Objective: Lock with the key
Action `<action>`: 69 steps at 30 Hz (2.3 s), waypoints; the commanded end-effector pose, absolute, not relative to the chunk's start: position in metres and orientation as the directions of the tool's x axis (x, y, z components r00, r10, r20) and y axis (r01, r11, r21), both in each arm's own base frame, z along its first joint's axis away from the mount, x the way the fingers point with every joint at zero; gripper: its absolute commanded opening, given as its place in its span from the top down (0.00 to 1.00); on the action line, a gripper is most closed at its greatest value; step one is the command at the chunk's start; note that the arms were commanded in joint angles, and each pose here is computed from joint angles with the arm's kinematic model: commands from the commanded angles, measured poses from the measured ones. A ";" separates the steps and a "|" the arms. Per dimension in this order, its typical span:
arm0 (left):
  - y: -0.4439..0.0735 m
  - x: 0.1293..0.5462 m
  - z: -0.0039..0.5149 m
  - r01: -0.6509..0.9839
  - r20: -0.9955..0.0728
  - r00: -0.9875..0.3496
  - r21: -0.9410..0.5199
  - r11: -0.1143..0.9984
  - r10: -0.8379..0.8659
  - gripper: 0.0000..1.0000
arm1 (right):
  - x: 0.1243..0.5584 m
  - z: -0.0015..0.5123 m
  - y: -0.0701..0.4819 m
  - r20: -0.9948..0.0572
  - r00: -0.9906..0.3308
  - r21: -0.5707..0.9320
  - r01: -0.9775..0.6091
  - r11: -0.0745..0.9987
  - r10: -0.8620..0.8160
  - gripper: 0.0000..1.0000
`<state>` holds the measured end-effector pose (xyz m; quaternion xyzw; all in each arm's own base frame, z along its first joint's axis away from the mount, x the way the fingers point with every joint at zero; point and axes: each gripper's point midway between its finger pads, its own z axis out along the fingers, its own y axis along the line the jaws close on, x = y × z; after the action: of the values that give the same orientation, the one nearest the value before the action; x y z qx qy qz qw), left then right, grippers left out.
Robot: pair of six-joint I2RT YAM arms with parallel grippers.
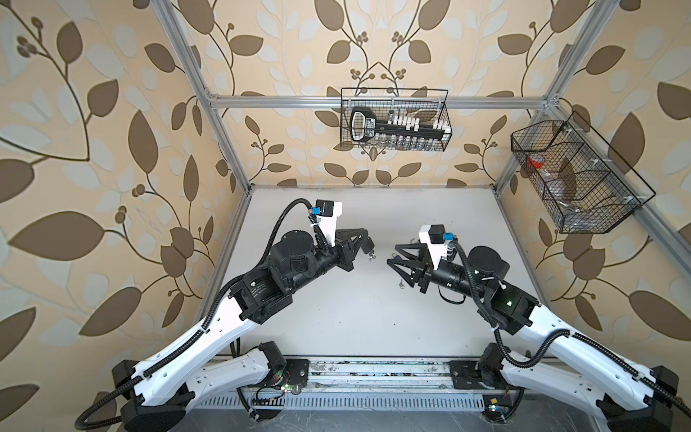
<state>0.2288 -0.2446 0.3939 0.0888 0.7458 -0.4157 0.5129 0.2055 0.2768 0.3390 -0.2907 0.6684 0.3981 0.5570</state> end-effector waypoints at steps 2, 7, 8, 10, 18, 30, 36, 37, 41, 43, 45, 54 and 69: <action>-0.233 0.237 0.417 0.492 -0.788 -0.432 -0.614 0.617 -0.438 1.00 | 0.211 0.347 0.285 -0.990 -0.116 0.142 -0.807 0.573 0.082 0.48; -0.233 0.239 0.414 0.477 -0.766 -0.441 -0.641 0.601 -0.467 1.00 | 0.222 0.339 0.303 -0.991 -0.107 0.134 -0.795 0.592 0.082 0.44; -0.233 0.239 0.414 0.477 -0.766 -0.443 -0.642 0.601 -0.466 1.00 | 0.225 0.338 0.305 -0.991 -0.109 0.135 -0.788 0.601 0.079 0.43; -0.232 0.238 0.415 0.476 -0.764 -0.443 -0.643 0.599 -0.468 1.00 | 0.228 0.336 0.309 -0.991 -0.106 0.132 -0.789 0.601 0.078 0.43; -0.233 0.235 0.414 0.483 -0.760 -0.453 -0.649 0.588 -0.466 1.00 | 0.231 0.339 0.323 -0.991 -0.109 0.131 -0.810 0.572 0.073 0.49; -0.236 0.235 0.415 0.491 -0.757 -0.458 -0.652 0.578 -0.466 1.00 | 0.230 0.343 0.324 -0.990 -0.110 0.140 -0.813 0.564 0.086 0.58; -0.237 0.235 0.415 0.491 -0.756 -0.464 -0.653 0.576 -0.462 1.00 | 0.231 0.343 0.325 -0.990 -0.114 0.144 -0.813 0.565 0.087 0.64; -0.237 0.235 0.414 0.491 -0.756 -0.465 -0.653 0.577 -0.461 1.00 | 0.231 0.343 0.324 -0.989 -0.116 0.145 -0.811 0.566 0.088 0.66; -0.237 0.234 0.413 0.489 -0.755 -0.466 -0.654 0.577 -0.461 1.00 | 0.231 0.344 0.325 -0.989 -0.116 0.147 -0.812 0.565 0.091 0.70; -0.237 0.234 0.413 0.490 -0.754 -0.467 -0.655 0.575 -0.461 1.00 | 0.231 0.345 0.324 -0.989 -0.113 0.145 -0.812 0.565 0.092 0.71; -0.237 0.234 0.414 0.490 -0.753 -0.468 -0.656 0.574 -0.461 1.00 | 0.231 0.346 0.323 -0.989 -0.113 0.147 -0.809 0.569 0.095 0.71; -0.237 0.234 0.412 0.488 -0.753 -0.470 -0.657 0.575 -0.461 1.00 | 0.231 0.348 0.322 -0.988 -0.114 0.151 -0.807 0.571 0.101 0.75; -0.232 0.233 0.411 0.474 -0.745 -0.469 -0.666 0.577 -0.475 1.00 | 0.232 0.337 0.321 -0.985 -0.146 0.170 -0.800 0.576 0.088 0.87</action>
<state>0.2376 -0.2374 0.3904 0.0109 0.7497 -0.4354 0.4983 0.2321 0.3231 0.3237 -0.2787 0.6658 0.3670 0.5868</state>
